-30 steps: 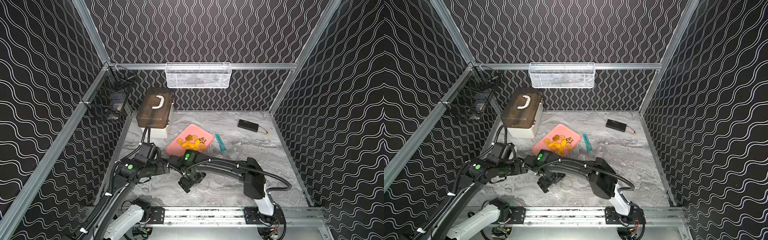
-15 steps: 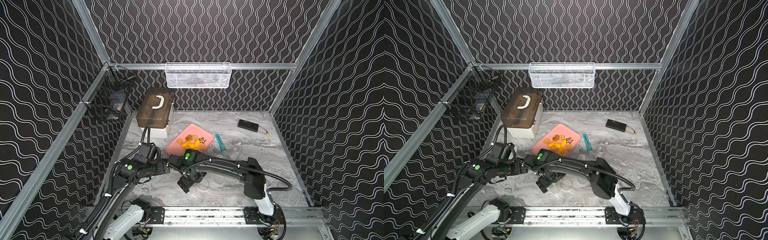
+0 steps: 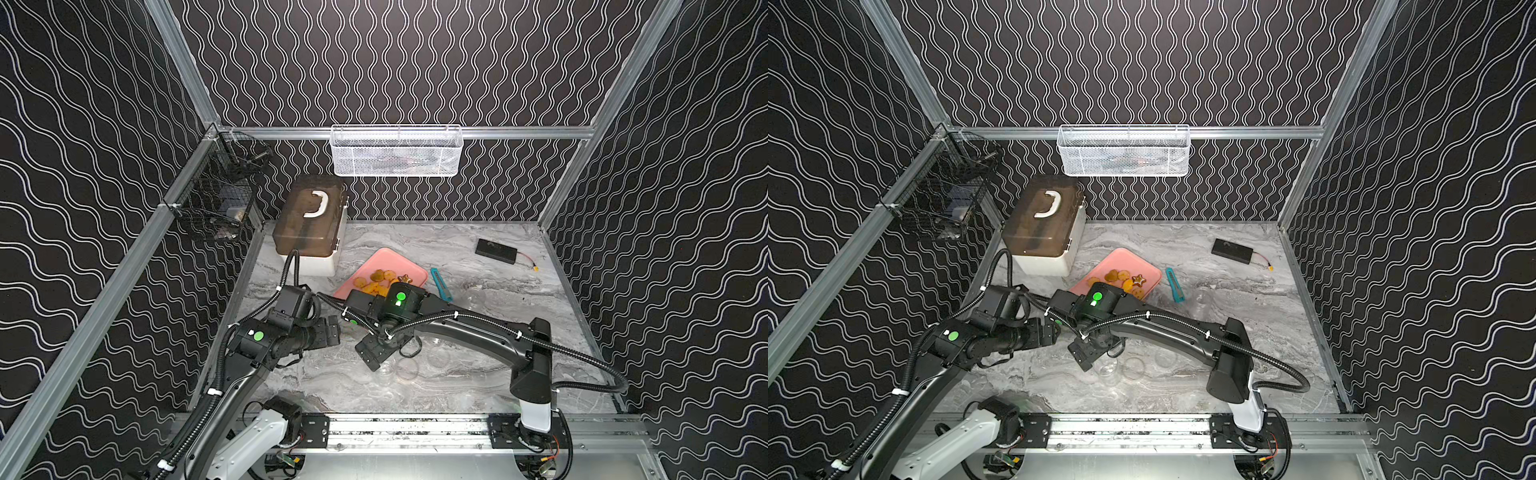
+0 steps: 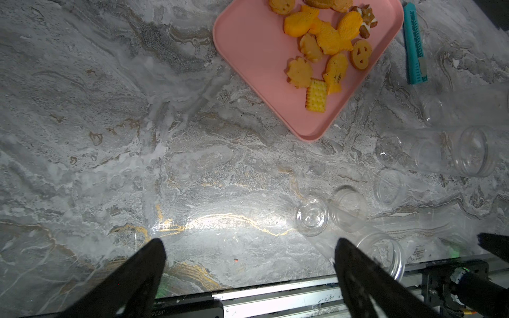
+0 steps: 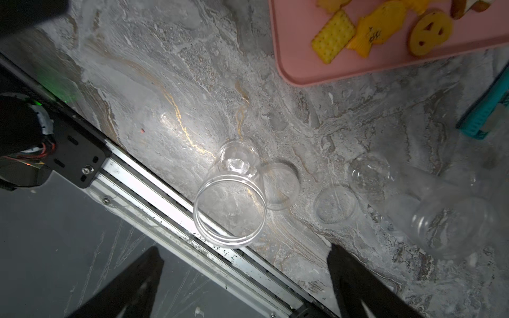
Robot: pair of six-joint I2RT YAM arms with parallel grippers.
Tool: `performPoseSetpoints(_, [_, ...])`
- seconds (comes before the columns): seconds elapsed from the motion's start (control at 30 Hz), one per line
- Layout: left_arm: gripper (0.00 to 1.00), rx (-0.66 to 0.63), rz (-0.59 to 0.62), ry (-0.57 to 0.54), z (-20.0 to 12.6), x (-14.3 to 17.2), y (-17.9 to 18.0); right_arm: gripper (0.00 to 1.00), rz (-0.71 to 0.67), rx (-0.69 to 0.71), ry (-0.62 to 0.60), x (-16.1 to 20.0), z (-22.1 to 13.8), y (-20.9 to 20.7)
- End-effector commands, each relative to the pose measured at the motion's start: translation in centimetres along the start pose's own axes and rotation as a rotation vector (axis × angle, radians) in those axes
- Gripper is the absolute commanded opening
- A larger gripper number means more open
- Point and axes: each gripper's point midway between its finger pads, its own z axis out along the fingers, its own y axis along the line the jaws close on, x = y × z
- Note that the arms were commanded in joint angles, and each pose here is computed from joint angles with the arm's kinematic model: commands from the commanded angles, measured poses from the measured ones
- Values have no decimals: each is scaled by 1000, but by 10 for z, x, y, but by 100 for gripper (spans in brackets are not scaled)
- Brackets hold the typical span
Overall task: Pour the cookies out of the jar
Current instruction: Place the jar at the center of the board, then reset both arms
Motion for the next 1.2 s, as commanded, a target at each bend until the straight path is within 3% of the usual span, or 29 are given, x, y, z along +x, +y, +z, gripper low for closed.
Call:
performPoseSetpoints(0.0, [99,-1,3,-8,0,-2,0,97,26,-3,-56,-6,-18,-6])
performPoseSetpoints(0.33, [99,3,3,-6,0,-2,-1,97,131,-102,-260,-20,-74,-33])
performPoseSetpoints(0.7, [99,8,3,-10,-1,-3,-1,99,372,-232,-523,-21,-134,-113])
performPoseSetpoints(1.17, [99,26,-5,-35,-4,-15,-6,100,660,-156,-680,1,-135,-217])
